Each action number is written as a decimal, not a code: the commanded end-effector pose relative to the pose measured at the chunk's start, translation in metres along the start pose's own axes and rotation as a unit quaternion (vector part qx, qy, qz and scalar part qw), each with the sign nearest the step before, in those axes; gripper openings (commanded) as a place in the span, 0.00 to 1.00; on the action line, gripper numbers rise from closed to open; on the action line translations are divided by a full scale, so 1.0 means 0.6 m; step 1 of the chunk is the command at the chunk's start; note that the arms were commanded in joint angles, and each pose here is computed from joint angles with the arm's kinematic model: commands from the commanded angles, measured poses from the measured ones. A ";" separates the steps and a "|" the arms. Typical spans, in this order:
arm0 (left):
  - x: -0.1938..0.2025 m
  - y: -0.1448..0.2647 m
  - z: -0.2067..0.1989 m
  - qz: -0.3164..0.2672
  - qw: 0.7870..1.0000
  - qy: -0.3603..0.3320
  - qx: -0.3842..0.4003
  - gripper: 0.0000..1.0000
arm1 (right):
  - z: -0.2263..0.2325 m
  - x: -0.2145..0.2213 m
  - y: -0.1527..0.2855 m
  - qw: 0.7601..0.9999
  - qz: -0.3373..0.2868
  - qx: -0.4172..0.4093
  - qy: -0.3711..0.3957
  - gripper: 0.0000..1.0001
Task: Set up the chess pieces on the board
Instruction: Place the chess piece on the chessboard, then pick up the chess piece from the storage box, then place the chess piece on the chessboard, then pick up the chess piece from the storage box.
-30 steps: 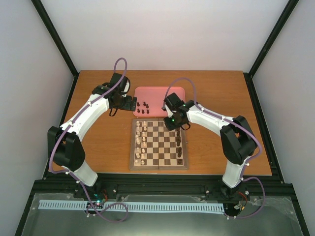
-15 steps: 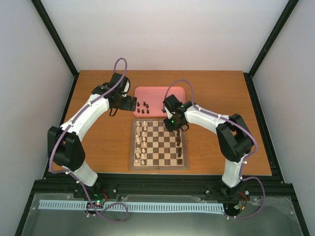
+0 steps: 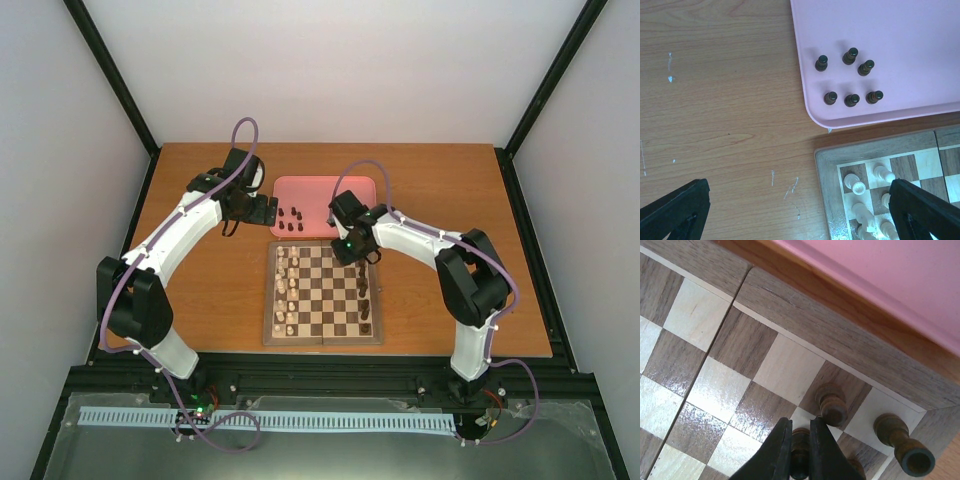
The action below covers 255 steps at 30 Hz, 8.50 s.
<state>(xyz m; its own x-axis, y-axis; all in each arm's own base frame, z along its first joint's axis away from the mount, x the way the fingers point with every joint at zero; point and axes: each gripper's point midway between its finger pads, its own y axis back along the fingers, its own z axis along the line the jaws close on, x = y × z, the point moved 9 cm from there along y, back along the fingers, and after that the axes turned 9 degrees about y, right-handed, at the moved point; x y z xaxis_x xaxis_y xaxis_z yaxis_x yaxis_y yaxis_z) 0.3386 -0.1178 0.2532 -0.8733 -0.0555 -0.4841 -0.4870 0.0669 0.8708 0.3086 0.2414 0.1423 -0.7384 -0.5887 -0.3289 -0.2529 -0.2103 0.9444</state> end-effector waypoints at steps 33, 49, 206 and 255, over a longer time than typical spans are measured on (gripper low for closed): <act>-0.009 0.009 -0.007 -0.014 1.000 -0.002 0.007 1.00 | 0.002 -0.027 0.065 0.999 -0.029 0.002 0.016 0.30; -0.008 0.013 -0.007 -0.015 1.000 -0.001 0.009 1.00 | -0.044 -0.064 0.118 0.998 -0.054 0.014 -0.021 0.65; -0.011 0.029 -0.002 -0.033 0.999 0.004 0.001 1.00 | 0.027 0.033 0.002 0.998 0.056 -0.007 -0.023 0.05; -0.014 0.051 0.000 -0.044 0.999 0.009 0.007 1.00 | 0.050 -0.229 0.038 0.993 -0.096 -0.066 0.021 0.53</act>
<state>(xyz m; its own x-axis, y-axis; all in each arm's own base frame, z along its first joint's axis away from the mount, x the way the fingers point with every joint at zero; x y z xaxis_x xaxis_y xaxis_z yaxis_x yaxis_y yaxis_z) 0.3345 -0.1146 0.2637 -0.8558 -0.0718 -0.5124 -0.5164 0.0586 0.8543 0.3685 0.3248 0.2269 -0.6597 -0.5557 -0.5060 -0.3245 -0.3966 0.8587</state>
